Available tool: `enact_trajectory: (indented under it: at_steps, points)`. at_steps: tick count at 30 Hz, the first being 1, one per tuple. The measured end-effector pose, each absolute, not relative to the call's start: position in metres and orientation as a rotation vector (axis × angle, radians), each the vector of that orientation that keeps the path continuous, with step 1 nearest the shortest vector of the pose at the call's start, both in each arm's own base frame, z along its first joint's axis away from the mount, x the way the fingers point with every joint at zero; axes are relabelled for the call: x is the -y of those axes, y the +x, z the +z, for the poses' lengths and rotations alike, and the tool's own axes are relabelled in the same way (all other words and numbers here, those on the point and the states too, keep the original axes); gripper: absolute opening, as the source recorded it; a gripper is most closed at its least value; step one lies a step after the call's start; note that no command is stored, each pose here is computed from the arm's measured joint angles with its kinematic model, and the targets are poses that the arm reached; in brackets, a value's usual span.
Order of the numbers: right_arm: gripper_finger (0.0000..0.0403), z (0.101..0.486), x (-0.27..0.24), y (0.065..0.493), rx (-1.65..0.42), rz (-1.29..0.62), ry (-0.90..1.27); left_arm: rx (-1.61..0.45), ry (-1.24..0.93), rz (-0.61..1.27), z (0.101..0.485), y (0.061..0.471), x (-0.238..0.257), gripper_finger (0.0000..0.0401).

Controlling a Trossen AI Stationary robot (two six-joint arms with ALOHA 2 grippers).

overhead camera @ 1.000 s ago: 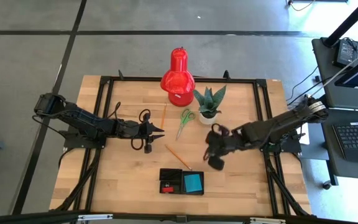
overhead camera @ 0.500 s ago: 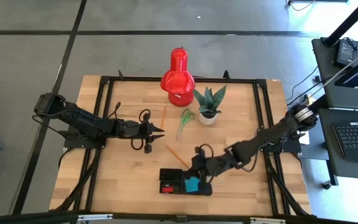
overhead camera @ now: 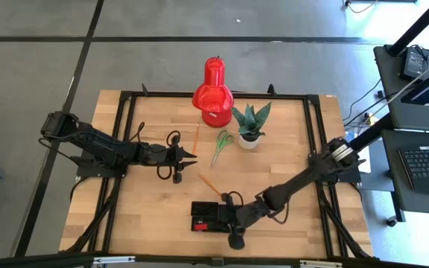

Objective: Pick and place office supplies into organizer
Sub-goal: Put the black binder clip into the desk organizer

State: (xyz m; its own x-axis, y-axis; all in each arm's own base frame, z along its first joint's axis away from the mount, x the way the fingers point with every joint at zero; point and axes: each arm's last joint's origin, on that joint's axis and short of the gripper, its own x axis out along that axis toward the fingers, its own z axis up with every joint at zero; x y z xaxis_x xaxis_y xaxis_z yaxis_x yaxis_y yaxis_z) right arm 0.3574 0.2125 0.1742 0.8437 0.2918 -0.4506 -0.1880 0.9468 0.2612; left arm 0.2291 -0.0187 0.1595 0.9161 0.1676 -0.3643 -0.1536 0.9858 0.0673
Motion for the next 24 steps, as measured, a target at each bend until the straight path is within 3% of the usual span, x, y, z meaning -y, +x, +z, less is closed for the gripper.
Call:
enact_trajectory:
  at_steps: [6, 24]
  points:
    - [0.0001, 0.149, -0.211, 0.364, -0.532, 0.190, 0.170, -0.380, 0.038, 0.166, 0.159, 0.229, 0.019, 0.0086]
    - [0.0005, 0.126, -0.211, 0.366, -0.581, 0.158, 0.147, -0.384, 0.039, 0.165, 0.159, 0.229, 0.019, 0.0086]
